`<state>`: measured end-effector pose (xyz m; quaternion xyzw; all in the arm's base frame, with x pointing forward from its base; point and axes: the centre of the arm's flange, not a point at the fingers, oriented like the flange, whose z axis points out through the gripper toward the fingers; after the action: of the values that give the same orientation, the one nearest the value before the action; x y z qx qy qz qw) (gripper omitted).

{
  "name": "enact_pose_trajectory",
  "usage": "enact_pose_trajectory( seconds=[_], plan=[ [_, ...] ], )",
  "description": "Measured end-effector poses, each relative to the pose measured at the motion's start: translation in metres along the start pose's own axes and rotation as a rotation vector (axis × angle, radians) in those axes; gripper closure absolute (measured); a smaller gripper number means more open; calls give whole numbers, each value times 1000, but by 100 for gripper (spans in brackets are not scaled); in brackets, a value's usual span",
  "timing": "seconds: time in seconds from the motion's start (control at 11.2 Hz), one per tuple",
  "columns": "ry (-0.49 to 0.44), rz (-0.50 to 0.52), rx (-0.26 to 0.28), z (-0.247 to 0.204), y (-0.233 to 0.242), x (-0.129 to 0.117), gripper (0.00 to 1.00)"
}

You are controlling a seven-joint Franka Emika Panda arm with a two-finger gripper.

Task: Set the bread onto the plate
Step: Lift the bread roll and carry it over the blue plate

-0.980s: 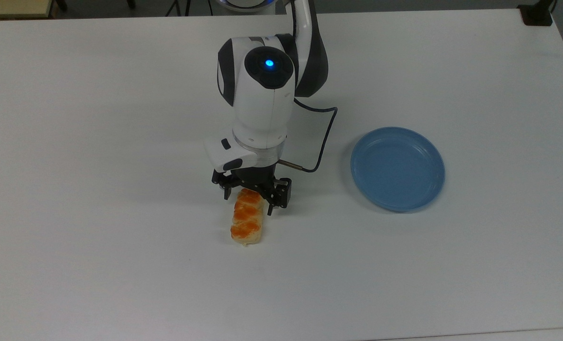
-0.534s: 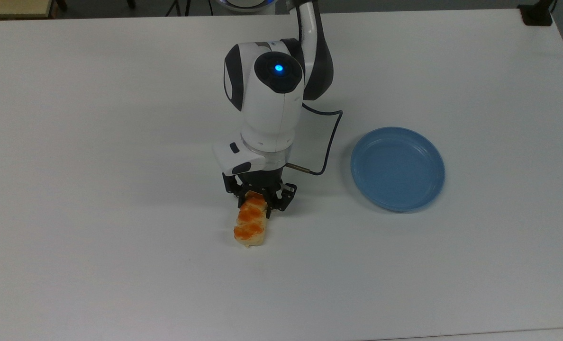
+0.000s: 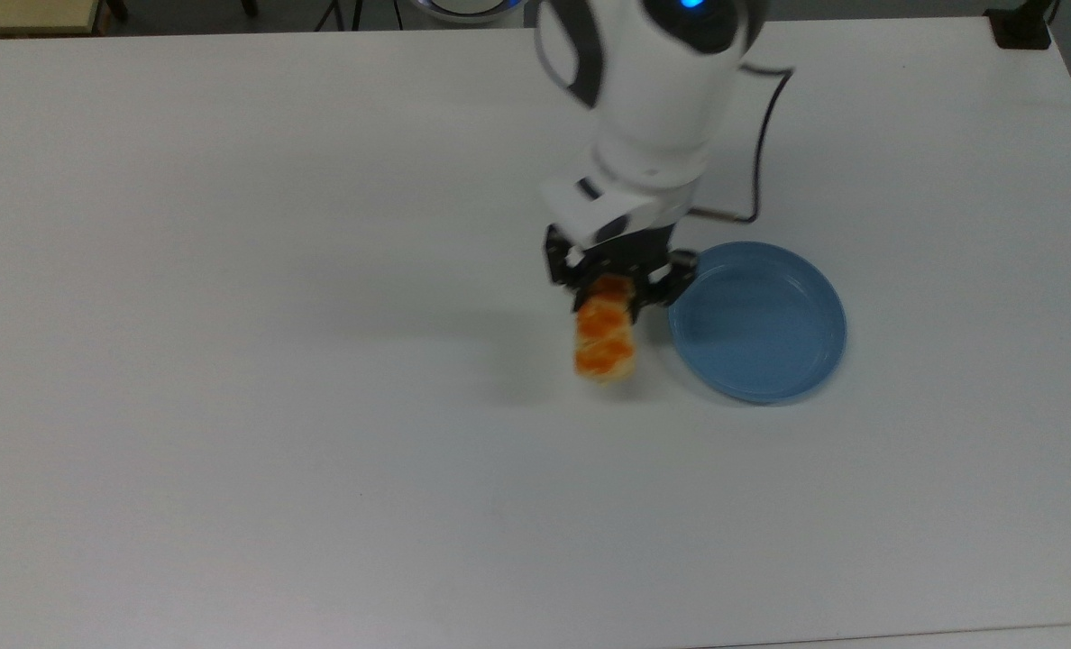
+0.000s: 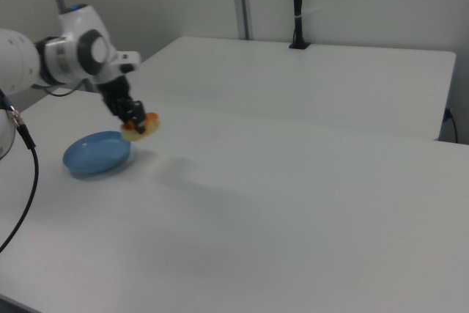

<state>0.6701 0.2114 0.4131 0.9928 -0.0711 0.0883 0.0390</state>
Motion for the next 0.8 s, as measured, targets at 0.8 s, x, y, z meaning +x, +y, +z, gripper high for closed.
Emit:
enact_pose_trajectory(
  seconds=[0.8],
  plan=[
    [-57, -36, -15, 25, -135, -89, 46]
  ],
)
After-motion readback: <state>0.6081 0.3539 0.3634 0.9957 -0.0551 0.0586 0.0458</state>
